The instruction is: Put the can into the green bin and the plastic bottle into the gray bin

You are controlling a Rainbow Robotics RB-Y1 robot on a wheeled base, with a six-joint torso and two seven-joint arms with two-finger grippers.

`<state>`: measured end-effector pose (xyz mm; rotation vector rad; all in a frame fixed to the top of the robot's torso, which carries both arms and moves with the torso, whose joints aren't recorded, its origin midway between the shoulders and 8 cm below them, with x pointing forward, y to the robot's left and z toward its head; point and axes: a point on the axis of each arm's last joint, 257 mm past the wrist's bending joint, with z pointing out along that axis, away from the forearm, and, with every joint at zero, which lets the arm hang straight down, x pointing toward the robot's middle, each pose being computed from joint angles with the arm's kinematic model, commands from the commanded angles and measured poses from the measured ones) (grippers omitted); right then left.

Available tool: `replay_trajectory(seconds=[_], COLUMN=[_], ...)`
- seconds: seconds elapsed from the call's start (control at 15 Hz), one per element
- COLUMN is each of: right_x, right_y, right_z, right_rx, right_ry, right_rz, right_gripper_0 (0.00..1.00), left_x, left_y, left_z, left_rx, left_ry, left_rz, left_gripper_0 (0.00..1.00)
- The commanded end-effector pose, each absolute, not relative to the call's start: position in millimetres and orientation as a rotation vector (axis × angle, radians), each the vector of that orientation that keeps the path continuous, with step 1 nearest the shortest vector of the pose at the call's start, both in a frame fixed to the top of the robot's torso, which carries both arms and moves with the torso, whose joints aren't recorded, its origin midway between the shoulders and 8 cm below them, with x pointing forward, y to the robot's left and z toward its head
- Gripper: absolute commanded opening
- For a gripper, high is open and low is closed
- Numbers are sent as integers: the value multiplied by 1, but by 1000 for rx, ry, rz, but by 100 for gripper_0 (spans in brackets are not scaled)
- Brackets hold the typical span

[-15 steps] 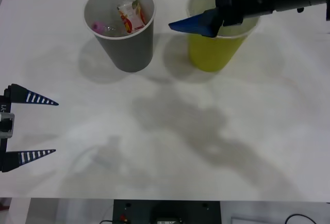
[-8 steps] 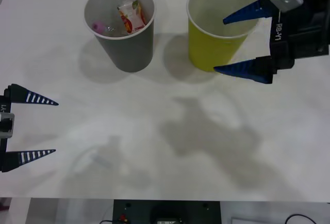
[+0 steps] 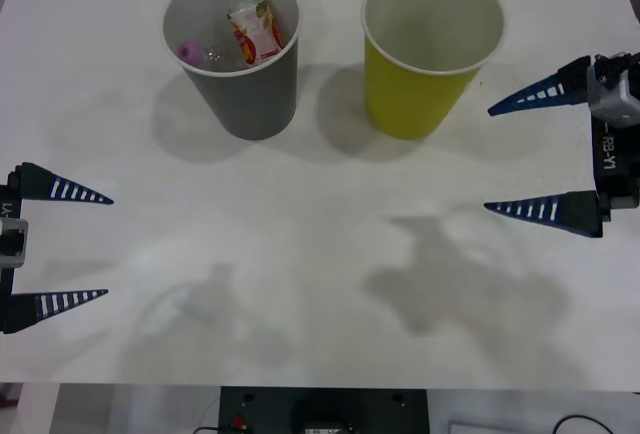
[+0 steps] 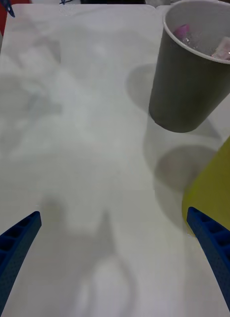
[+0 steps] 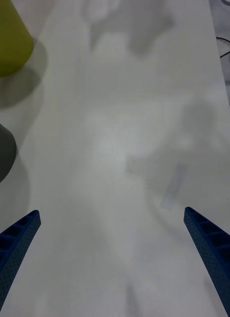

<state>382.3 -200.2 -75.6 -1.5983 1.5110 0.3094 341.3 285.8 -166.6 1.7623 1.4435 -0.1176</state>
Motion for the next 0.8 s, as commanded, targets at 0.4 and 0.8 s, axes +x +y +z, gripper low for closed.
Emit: replay_trajectory(seconds=[0.4,0.8], right_x=[341,322], right_y=[-260,-277], right_z=[-127,-154], right_rx=[-1680,-1662], right_ry=[1549,1541], right_rz=[268,257], right_gripper_0=[100,100], left_x=[341,341], left_y=[286,286], left_z=[-167,-167], left_rx=[1762,1762], left_ry=[1444,1444], left_rz=[-118,-118], left_gripper_0=[100,100])
